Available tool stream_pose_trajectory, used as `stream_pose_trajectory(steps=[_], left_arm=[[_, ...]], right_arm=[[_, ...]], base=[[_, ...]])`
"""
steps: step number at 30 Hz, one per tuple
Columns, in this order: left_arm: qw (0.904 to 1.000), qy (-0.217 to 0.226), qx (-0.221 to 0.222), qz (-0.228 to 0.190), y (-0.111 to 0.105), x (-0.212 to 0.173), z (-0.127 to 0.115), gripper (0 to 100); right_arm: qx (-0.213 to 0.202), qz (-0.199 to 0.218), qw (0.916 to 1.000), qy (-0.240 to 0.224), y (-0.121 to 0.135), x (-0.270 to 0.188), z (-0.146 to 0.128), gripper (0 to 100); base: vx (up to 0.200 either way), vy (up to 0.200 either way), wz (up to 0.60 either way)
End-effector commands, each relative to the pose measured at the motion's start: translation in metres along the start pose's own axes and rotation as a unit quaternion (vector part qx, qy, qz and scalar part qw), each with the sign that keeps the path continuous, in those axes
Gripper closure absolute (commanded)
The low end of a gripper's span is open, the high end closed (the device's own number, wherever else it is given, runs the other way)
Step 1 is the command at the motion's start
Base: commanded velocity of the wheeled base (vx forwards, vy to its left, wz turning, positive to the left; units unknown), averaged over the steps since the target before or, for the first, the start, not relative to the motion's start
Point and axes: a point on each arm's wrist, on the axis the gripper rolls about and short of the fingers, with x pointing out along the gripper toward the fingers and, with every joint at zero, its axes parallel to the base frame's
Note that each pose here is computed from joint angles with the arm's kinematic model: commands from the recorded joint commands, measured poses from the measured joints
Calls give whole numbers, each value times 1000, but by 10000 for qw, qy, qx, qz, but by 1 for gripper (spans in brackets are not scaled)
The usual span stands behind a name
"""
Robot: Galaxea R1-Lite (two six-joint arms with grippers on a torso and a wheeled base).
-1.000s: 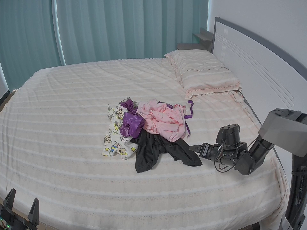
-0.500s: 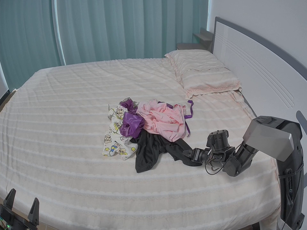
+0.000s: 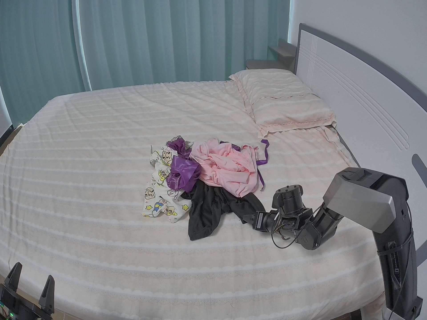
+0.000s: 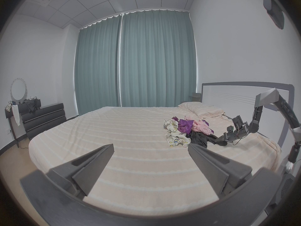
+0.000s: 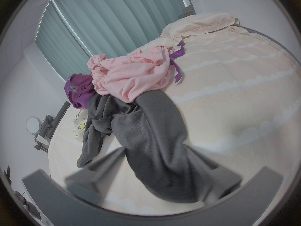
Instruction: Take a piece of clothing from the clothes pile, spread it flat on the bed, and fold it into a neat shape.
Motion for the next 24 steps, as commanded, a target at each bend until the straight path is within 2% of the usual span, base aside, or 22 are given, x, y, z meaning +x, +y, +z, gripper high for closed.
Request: stream_pose_trajectory(steps=[1, 7, 10, 11, 13, 14, 16, 18, 20, 21, 24], left_arm=[[10000, 81, 3, -6, 0, 1, -4, 0], [10000, 73, 10, -6, 0, 1, -5, 0], [10000, 20, -13, -6, 0, 1, -3, 0], [9997, -210, -90, -17, 0, 0, 4, 0], [9913, -1222, -377, -320, -1, -13, 51, 0], [9899, -1249, -494, -445, -1, -14, 69, 0], [9951, -696, -502, -491, -2, -3, 80, 0], [9965, -217, -369, -721, -3, 8, 78, 0], [9905, 146, -347, -1323, -5, 16, 75, 0], [9824, 551, -391, -1742, -8, 26, 72, 0], [9690, 1226, -449, -2098, -11, 45, 67, 0]], right_arm=[[-31, 18, 10000, -1, 1, 3, -3, 100], [111, -5, 9998, -162, -4, -7, 5, 100], [429, 258, 9983, -283, -11, -35, 9, 100], [494, 361, 9977, -285, -12, -40, 8, 100], [588, 460, 9967, -323, -14, -50, 3, 100], [609, 503, 9963, -350, -14, -54, 0, 100], [601, 563, 9958, -411, -14, -59, -4, 100], [652, 629, 9949, -447, -14, -64, -9, 100], [750, 675, 9937, -495, -14, -68, -12, 100], [826, 726, 9924, -550, -15, -72, -13, 100], [878, 773, 9912, -626, -17, -78, -16, 100]], base=[[0, 0, 0], [0, 0, 0], [0, 0, 0], [0, 0, 0], [0, 0, 0], [0, 0, 0], [0, 0, 0], [0, 0, 0], [0, 0, 0], [0, 0, 0], [0, 0, 0]])
